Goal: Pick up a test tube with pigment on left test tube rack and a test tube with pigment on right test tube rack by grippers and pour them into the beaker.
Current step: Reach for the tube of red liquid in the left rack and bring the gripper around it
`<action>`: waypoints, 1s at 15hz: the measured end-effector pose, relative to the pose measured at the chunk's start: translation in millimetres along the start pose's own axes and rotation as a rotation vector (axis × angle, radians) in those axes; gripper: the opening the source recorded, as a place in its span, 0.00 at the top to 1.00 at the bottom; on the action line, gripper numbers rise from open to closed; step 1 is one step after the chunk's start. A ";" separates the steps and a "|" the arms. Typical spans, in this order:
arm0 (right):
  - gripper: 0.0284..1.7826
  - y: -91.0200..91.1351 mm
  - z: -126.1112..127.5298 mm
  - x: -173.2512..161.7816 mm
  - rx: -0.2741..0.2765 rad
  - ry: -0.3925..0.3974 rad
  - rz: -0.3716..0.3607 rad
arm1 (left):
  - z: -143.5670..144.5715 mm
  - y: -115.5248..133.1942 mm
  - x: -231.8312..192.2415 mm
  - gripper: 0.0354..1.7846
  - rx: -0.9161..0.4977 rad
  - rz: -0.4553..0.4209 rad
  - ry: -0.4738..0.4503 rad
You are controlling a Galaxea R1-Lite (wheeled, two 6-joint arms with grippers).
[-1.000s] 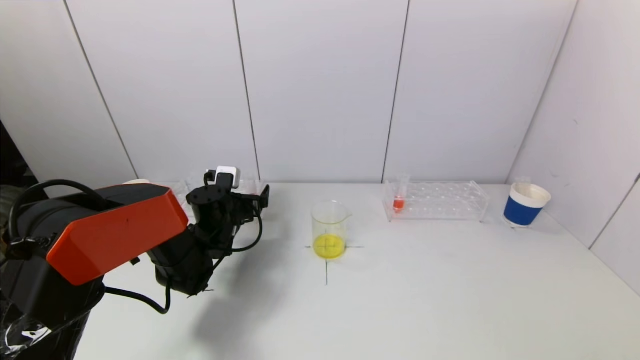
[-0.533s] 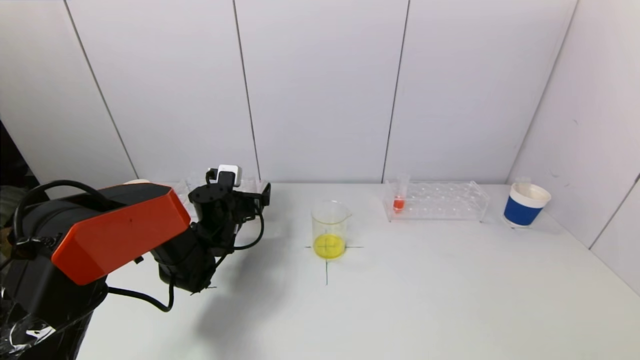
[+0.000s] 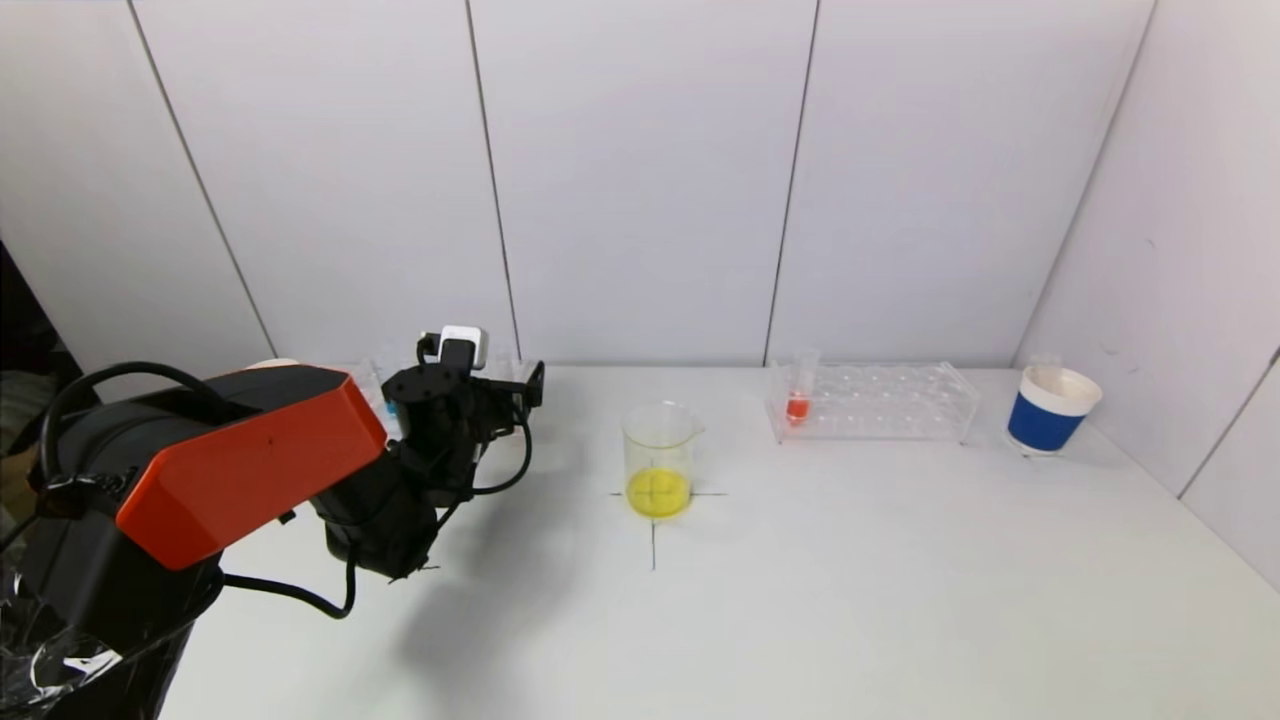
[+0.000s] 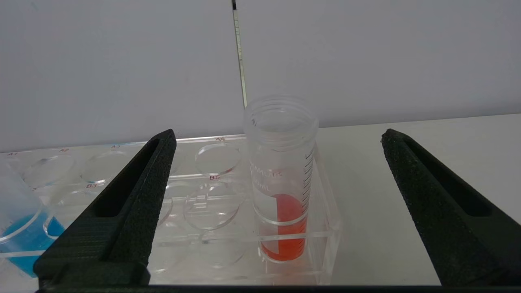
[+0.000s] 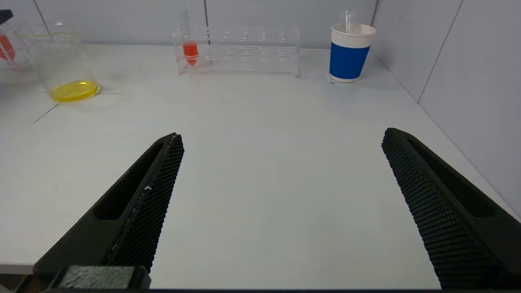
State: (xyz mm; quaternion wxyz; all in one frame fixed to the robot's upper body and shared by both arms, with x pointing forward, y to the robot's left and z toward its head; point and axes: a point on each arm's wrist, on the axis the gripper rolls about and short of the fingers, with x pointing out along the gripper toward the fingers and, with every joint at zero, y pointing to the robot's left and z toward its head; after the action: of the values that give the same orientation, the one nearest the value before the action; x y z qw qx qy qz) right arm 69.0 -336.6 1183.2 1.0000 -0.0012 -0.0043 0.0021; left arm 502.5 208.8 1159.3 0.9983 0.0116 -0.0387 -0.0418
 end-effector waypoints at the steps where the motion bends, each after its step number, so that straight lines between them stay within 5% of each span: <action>1: 0.01 0.0 0.0 0.0 0.000 0.000 0.000 | -0.3 -0.4 0.7 0.01 0.005 -0.002 -0.002; 15: 0.01 0.0 0.0 0.0 0.001 0.000 0.000 | -2.7 -1.3 1.7 0.01 0.007 -0.002 0.000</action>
State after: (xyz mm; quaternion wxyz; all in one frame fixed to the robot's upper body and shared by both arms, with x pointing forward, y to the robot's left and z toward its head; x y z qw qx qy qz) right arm 69.0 -336.6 1183.2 1.0000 -0.0008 -0.0043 0.0019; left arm 504.2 207.4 1156.7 0.9982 0.0150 -0.0387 -0.0426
